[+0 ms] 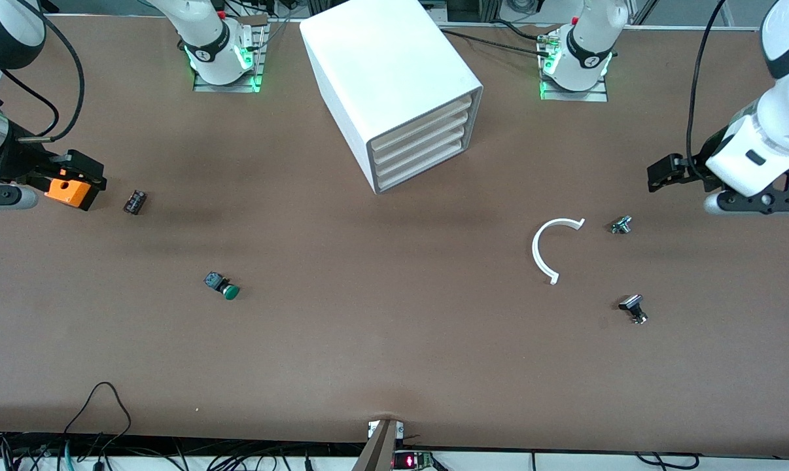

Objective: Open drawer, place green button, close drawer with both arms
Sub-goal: 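Move the left gripper toward the cabinet while the right gripper approaches the button, then grasp the drawer handle with the left gripper while the right gripper grasps the button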

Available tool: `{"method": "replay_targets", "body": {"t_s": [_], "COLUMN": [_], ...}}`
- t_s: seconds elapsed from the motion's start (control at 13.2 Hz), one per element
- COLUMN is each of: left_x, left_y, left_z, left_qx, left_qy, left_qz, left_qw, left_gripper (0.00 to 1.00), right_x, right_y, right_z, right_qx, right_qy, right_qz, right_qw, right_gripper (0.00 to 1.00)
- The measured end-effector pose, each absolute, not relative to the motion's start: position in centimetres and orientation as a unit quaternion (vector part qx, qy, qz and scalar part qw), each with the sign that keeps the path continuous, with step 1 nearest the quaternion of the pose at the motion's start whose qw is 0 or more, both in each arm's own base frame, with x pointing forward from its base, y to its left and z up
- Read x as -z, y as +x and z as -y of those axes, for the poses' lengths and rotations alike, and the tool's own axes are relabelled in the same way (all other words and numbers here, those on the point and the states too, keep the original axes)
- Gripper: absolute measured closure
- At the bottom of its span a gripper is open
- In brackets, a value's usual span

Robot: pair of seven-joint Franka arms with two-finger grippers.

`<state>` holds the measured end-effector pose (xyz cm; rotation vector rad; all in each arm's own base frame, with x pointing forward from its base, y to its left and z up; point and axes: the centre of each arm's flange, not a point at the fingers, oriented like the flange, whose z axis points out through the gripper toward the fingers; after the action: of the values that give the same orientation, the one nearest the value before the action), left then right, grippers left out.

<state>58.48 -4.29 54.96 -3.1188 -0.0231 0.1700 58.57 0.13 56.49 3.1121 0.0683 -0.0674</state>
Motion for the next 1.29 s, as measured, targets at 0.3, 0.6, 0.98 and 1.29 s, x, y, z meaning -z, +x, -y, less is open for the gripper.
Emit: {"method": "replay_targets", "body": {"t_s": [0.3, 0.6, 0.98, 1.29], "left_x": [-51.1, -47.7, -39.8, -33.4], "left_y": [59.8, 60.5, 61.0, 59.4], "left_z": [3.7, 4.3, 7.1, 11.4], "left_qx": [-0.087, -0.122, -0.211, -0.291], "left_qy": [-0.996, -0.992, -0.972, -0.930], "left_qz": [0.011, 0.003, 0.014, 0.027], "left_qw": [0.007, 0.005, -0.098, -0.221], "left_gripper": [0.00, 0.00, 0.00, 0.00], "right_x": [-55.6, -54.4, -50.8, -44.2], "right_y": [58.5, 58.8, 60.0, 62.4], "right_z": [1.0, 1.5, 1.3, -3.0], "right_qx": [0.031, 0.041, 0.070, 0.096], "right_qy": [0.999, 0.999, 0.997, 0.994], "right_qz": [-0.012, -0.008, -0.010, -0.050], "right_qw": [0.014, 0.015, 0.017, 0.022], "right_gripper": [0.00, 0.00, 0.00, 0.00]}}
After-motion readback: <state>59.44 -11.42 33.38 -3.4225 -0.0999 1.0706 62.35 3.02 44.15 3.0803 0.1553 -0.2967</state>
